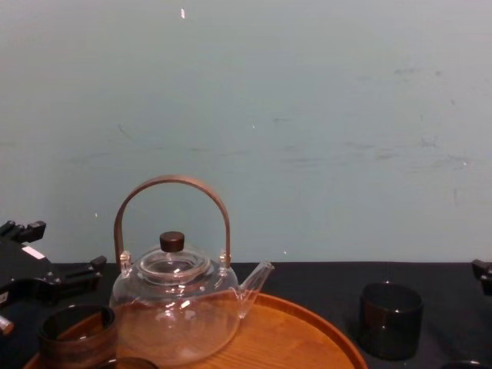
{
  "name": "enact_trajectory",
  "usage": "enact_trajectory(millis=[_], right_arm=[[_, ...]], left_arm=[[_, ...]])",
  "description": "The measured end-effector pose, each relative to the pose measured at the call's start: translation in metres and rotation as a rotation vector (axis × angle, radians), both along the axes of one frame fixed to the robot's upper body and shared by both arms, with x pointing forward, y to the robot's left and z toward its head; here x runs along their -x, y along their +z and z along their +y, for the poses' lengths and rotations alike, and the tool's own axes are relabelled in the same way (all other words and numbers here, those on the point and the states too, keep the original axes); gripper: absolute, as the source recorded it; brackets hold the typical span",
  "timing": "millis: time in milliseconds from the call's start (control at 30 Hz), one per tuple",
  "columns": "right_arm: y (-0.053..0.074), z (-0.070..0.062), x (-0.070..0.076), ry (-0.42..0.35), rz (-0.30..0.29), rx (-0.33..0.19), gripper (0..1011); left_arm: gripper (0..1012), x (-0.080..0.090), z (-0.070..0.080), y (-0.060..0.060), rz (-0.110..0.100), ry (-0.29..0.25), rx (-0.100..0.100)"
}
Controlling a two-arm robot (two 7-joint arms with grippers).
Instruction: Pick up the glass from the table and place it on the tray.
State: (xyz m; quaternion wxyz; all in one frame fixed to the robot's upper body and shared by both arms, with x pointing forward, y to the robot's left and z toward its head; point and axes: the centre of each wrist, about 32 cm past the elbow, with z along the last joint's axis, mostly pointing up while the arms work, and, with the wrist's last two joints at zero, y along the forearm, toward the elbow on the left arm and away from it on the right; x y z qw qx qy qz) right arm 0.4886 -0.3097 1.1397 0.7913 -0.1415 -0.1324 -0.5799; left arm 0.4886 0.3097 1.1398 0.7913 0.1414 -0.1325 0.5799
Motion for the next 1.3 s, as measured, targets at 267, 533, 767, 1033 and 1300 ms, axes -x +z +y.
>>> enact_trajectory(millis=[267, 533, 767, 1033, 1300], right_arm=[[0.0, 0.0, 0.0, 0.0, 0.0, 0.0, 1002], [0.0, 0.0, 0.0, 0.0, 0.0, 0.0, 1002], [0.0, 0.0, 0.0, 0.0, 0.0, 0.0, 1002], [0.0, 0.0, 0.0, 0.0, 0.0, 0.0, 1002], [0.0, 0.0, 0.0, 0.0, 0.0, 0.0, 1002]], left_arm=[[1001, 0.0, 0.0, 0.0, 0.0, 0.0, 0.0], [1001, 0.0, 0.0, 0.0, 0.0, 0.0, 0.0], [1001, 0.0, 0.0, 0.0, 0.0, 0.0, 0.0], [1002, 0.0, 0.0, 0.0, 0.0, 0.0, 0.0], [1001, 0.0, 0.0, 0.0, 0.0, 0.0, 0.0]])
